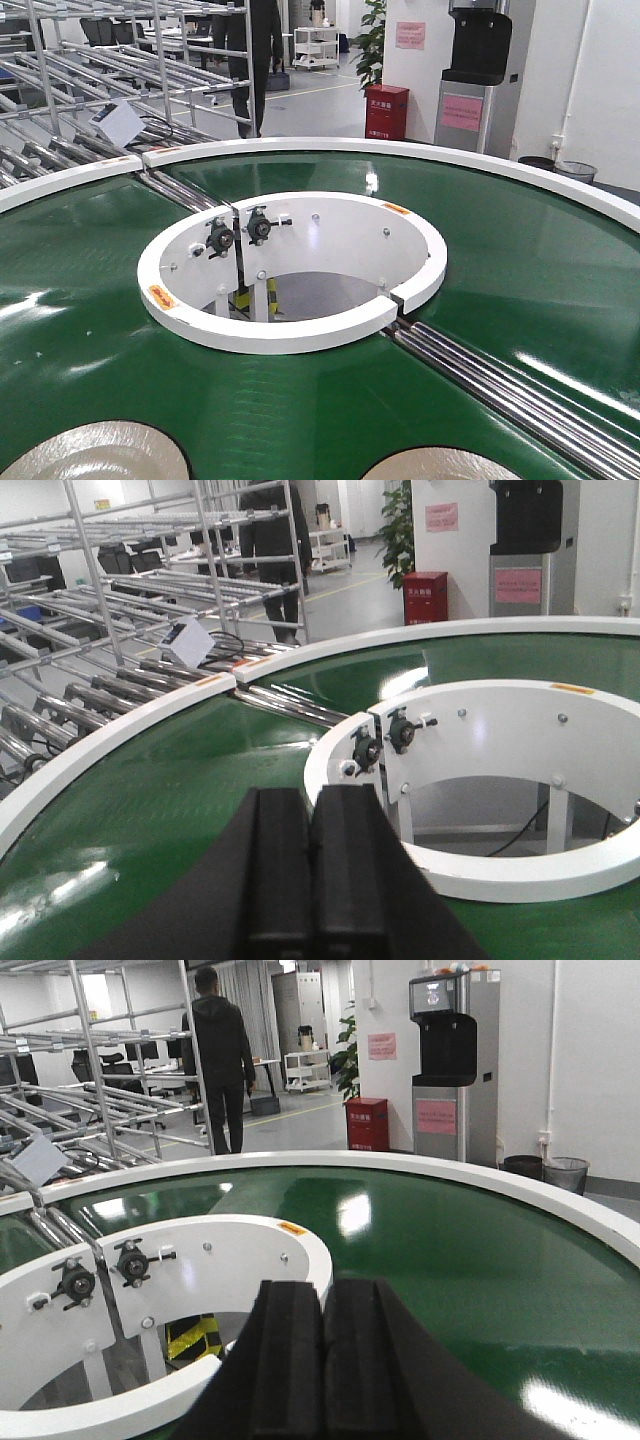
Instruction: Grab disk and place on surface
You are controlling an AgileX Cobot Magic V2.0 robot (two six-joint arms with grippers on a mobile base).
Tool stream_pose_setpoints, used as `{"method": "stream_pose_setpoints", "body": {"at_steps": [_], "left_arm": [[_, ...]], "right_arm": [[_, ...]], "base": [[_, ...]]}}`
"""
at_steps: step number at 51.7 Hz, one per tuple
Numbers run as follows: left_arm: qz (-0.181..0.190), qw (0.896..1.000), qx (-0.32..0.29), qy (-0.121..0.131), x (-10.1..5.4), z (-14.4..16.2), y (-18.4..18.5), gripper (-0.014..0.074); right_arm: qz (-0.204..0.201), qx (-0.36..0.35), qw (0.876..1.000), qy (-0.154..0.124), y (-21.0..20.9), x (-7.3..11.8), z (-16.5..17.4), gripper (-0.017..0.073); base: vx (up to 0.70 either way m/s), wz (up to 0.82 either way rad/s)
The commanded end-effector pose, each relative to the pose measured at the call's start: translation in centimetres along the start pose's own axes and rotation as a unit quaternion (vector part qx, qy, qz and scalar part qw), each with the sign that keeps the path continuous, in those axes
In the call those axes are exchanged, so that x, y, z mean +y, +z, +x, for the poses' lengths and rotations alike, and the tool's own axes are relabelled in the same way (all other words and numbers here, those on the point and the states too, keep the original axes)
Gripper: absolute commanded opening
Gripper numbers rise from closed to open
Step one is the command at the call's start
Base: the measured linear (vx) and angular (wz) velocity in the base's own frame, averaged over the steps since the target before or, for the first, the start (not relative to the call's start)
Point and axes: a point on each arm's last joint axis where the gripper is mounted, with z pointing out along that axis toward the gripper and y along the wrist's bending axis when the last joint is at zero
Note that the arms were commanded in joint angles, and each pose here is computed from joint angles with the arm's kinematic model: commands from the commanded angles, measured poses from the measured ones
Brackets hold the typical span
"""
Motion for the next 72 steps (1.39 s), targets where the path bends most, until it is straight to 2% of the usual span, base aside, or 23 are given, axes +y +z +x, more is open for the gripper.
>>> {"method": "stream_pose_setpoints", "body": {"at_steps": [1,14,18,21,27,36,39,42,48,50,57,58,60,61,64,66,68,72], "left_arm": [[0.003,0.999,-0.046,-0.008,-0.1,-1.5,0.3,0.0185],[0.003,1.0,-0.027,-0.008,-0.1,-0.9,1.3,0.0573],[0.003,1.0,-0.022,-0.008,-0.1,-0.8,1.6,0.0646],[0.003,1.0,-0.021,-0.008,-0.1,-0.7,1.7,0.0667],[0.004,1.0,-0.021,-0.012,-0.1,-0.7,1.7,0.0664],[0.005,1.0,-0.001,-0.014,-0.1,-0.2,2.2,0.0617],[0.008,0.999,0.023,-0.03,-0.2,0.3,2.5,0.0592],[0.015,0.997,0.053,-0.059,-0.4,0.9,2.8,0.057],[0.037,0.983,0.132,-0.12,-1.1,3.1,4.9,0.0526],[0.046,0.979,0.151,-0.131,-1.4,3.7,5.6,0.0519],[0.11,0.957,0.227,-0.143,-2.8,6.4,8.1,0.0501],[0.124,0.951,0.239,-0.153,-3.1,6.8,8.4,0.0501],[0.158,0.94,0.261,-0.155,-3.8,7.6,9.0,0.0501],[0.175,0.935,0.271,-0.146,-4.1,8.1,9.3,0.0501],[0.223,0.92,0.289,-0.141,-4.8,9.1,10.0,0.0501],[0.238,0.912,0.3,-0.145,-4.8,9.7,10.5,0.0501],[0.241,0.904,0.315,-0.16,-4.4,10.6,11.2,0.0501],[0.223,0.894,0.342,-0.184,-2.9,12.2,12.2,0.0501]], "right_arm": [[-0.004,-0.056,0.998,-0.007,-0.2,0.1,-2.0,0.0159],[-0.003,-0.047,0.999,-0.007,-0.2,0.1,-1.9,0.0582],[-0.003,-0.05,0.999,-0.007,-0.2,0.1,-1.9,0.0673],[-0.003,-0.05,0.999,-0.007,-0.2,0.1,-1.9,0.0717],[-0.003,-0.05,0.999,-0.007,-0.2,0.1,-1.9,0.0727],[-0.003,-0.05,0.999,-0.007,-0.2,0.1,-1.9,0.069],[-0.003,-0.05,0.999,-0.007,-0.2,0.1,-1.9,0.0667],[-0.003,-0.05,0.999,-0.007,-0.2,0.1,-1.9,0.0643],[-0.003,-0.05,0.999,-0.007,-0.2,0.1,-1.9,0.0587],[-0.003,-0.05,0.999,-0.007,-0.2,0.1,-1.9,0.0569],[-0.003,-0.05,0.999,-0.007,-0.2,0.1,-1.9,0.0534],[-0.003,-0.05,0.999,-0.007,-0.2,0.1,-1.9,0.0533],[-0.003,-0.05,0.999,-0.007,-0.2,0.1,-1.9,0.053],[-0.003,-0.05,0.999,-0.007,-0.2,0.1,-1.9,0.053],[-0.003,-0.05,0.999,-0.007,-0.2,0.1,-1.9,0.053],[-0.003,-0.05,0.999,-0.007,-0.2,0.1,-1.9,0.053],[-0.003,-0.05,0.999,-0.007,-0.2,0.1,-1.9,0.053],[-0.003,-0.05,0.999,-0.007,-0.2,0.1,-1.9,0.053]], "base": [[0.0,0.0],[0.0,0.0],[0.0,0.0],[0.0,0.0],[0.0,0.0],[0.0,0.0],[0.0,0.0],[0.0,0.0],[0.0,0.0],[0.0,0.0],[0.0,0.0],[0.0,0.0],[0.0,0.0],[0.0,0.0],[0.0,0.0],[0.0,0.0],[0.0,0.0],[0.0,0.0]]}}
